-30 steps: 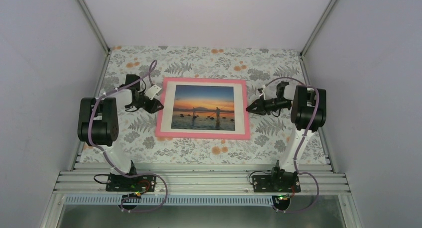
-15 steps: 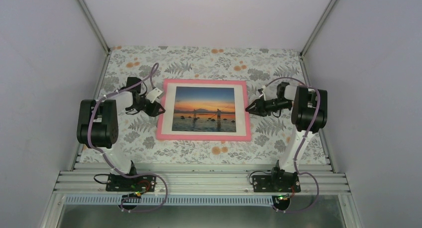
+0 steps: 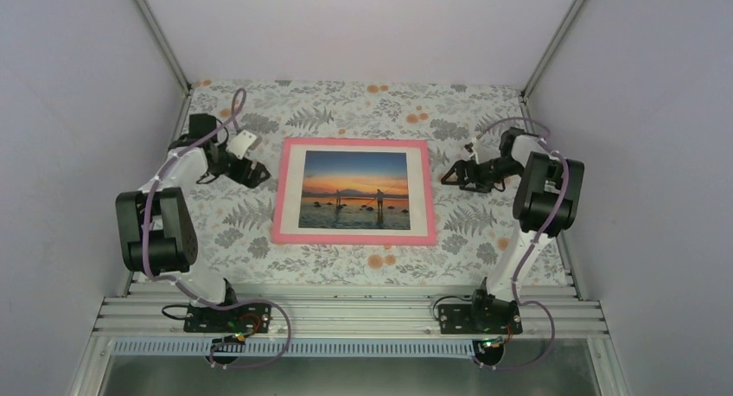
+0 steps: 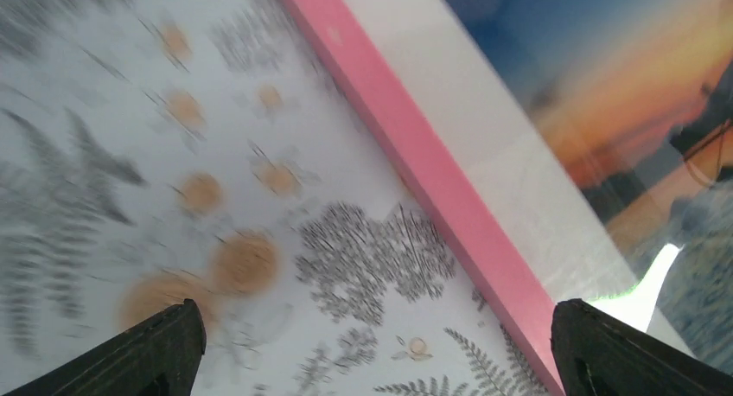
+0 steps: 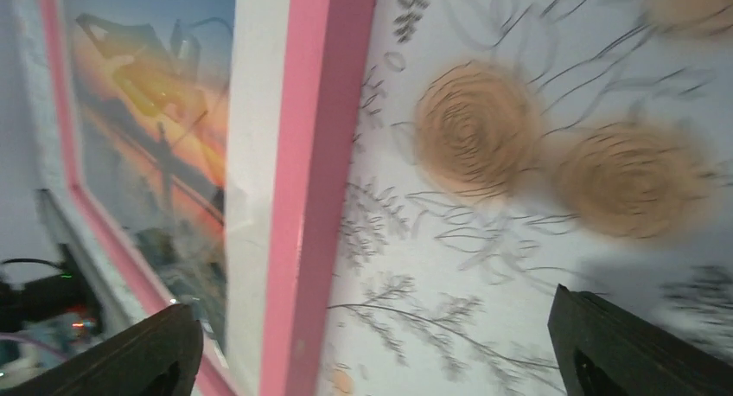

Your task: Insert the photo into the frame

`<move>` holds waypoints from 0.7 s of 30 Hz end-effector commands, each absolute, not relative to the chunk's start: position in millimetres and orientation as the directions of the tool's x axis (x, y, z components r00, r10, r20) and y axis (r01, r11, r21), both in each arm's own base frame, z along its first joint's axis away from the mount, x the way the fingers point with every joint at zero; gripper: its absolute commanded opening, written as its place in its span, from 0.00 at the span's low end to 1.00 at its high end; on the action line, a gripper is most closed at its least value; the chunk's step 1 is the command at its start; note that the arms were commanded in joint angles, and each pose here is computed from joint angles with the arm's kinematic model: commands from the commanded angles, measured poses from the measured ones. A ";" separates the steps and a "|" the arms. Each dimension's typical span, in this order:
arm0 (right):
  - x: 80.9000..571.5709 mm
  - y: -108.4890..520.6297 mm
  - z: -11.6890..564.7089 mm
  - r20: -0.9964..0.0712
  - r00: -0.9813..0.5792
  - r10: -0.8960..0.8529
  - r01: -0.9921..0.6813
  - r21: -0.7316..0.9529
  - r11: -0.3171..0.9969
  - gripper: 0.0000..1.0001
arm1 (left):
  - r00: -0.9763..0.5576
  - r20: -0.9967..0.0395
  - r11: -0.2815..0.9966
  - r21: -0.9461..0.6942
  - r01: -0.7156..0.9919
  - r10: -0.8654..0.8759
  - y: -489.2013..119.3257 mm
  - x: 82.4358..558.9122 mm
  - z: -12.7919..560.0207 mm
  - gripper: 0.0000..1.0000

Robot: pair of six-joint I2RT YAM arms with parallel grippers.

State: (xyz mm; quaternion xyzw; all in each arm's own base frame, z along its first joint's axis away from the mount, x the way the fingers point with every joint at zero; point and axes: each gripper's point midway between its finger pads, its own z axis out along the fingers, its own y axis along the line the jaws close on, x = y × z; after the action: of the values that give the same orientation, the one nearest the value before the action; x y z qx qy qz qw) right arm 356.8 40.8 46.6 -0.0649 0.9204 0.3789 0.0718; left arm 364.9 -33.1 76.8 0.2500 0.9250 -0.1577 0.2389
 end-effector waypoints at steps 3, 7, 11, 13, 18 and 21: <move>394.1 16.9 118.0 -0.400 -0.904 -0.150 -0.357 0.514 0.780 1.00 | -0.627 -0.676 0.836 -0.030 0.548 0.387 -24.1 392.4 166.9 1.00; 418.4 21.9 191.3 -0.580 -0.805 -0.124 -0.451 0.462 0.763 1.00 | -0.578 -0.748 0.866 -0.009 0.500 0.326 -21.0 409.0 217.5 1.00; 418.2 33.5 234.8 -0.690 -0.721 -0.063 -0.504 0.459 0.732 1.00 | -0.525 -0.808 0.885 -0.009 0.465 0.268 -20.3 416.6 253.3 1.00; 408.5 41.6 249.6 -0.737 -0.675 -0.026 -0.532 0.462 0.710 1.00 | -0.501 -0.831 0.895 -0.008 0.445 0.241 -18.3 412.7 257.3 1.00; 378.8 50.9 245.5 -0.795 -0.606 -0.019 -0.567 0.416 0.711 1.00 | -0.520 -0.828 0.916 -0.019 0.400 0.209 -12.4 400.0 243.4 1.00; 367.9 50.3 232.9 -0.788 -0.615 -0.039 -0.557 0.399 0.728 1.00 | -0.524 -0.827 0.918 -0.024 0.396 0.204 -11.4 392.8 237.4 1.00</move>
State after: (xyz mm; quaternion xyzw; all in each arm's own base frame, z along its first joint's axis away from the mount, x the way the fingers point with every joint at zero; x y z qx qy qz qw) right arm 370.2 49.9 236.3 -0.1706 0.8489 0.3247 0.3806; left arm 397.5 -14.6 240.8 0.1909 0.8676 -0.1014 0.4479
